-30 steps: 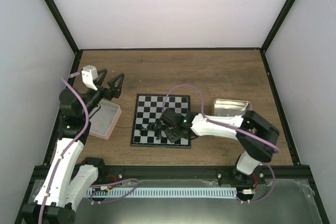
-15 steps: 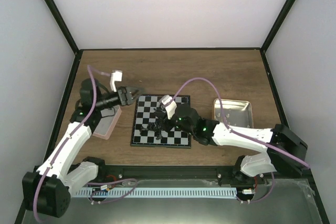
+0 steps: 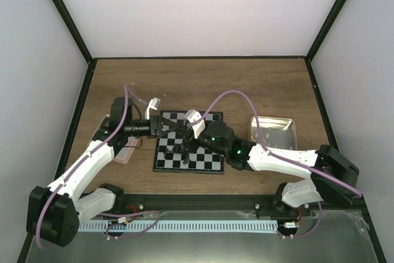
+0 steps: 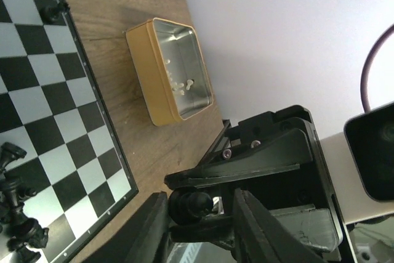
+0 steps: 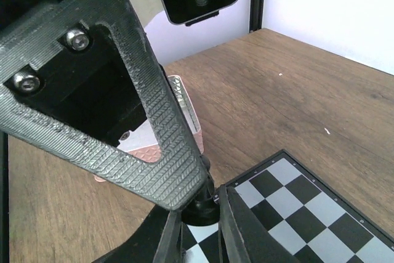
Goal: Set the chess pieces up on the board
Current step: Place the chess piece on the chessboard.
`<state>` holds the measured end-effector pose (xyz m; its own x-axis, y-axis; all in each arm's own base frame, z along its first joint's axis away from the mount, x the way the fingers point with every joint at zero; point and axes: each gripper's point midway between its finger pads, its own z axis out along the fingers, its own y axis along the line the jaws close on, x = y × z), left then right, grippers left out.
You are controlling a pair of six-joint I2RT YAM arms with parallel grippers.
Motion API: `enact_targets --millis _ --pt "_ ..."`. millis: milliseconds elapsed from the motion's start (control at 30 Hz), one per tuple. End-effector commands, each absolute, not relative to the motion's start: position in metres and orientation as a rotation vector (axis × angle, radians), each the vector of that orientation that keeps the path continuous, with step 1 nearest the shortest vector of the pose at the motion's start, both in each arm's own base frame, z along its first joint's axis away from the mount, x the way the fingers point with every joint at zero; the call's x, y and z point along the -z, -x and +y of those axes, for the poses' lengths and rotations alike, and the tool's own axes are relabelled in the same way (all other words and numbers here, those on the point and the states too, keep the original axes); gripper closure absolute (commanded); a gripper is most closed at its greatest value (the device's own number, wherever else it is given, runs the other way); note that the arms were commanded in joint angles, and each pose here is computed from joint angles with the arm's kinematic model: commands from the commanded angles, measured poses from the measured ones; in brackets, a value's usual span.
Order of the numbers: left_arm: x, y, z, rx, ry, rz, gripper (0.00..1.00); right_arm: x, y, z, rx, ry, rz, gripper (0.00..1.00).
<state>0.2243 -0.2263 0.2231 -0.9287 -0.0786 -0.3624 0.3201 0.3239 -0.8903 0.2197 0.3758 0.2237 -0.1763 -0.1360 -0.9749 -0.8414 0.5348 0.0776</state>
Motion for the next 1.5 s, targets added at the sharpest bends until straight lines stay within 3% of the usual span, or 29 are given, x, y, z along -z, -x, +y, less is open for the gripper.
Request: enact_targets --millis 0,200,500,600,733,900,1067,1267,1467 --pt "-0.215 -0.219 -0.23 1.668 -0.226 2.289 0.72 -0.229 -0.218 0.38 -0.788 0.854 1.618 0.85" --pt "-0.212 -0.222 -0.23 1.633 -0.251 2.28 0.94 -0.225 -0.219 0.381 -0.781 0.859 1.635 0.85" --pt "-0.215 -0.231 -0.228 1.551 -0.264 2.254 0.96 -0.221 -0.219 0.379 -0.775 0.854 1.66 0.83" --pt "-0.217 -0.234 -0.227 1.538 -0.267 2.243 0.96 -0.218 -0.22 0.377 -0.771 0.841 1.679 0.76" --pt "-0.216 -0.24 -0.224 1.477 -0.249 2.242 0.96 -0.214 -0.224 0.373 -0.753 0.81 1.723 0.55" --pt "-0.203 -0.261 -0.207 1.249 -0.158 2.283 0.96 -0.204 -0.226 0.354 -0.749 0.735 1.808 0.48" --pt "-0.199 -0.278 -0.204 1.04 -0.147 2.275 0.96 -0.182 -0.245 0.305 -0.738 0.486 1.978 0.48" --pt "-0.194 -0.282 -0.256 0.888 -0.288 2.255 0.96 -0.154 -0.281 0.215 -0.632 -0.043 2.186 0.48" --pt "-0.174 -0.285 -0.325 0.68 -0.5 2.234 0.96 -0.144 -0.287 0.134 -0.486 -0.515 2.195 0.43"
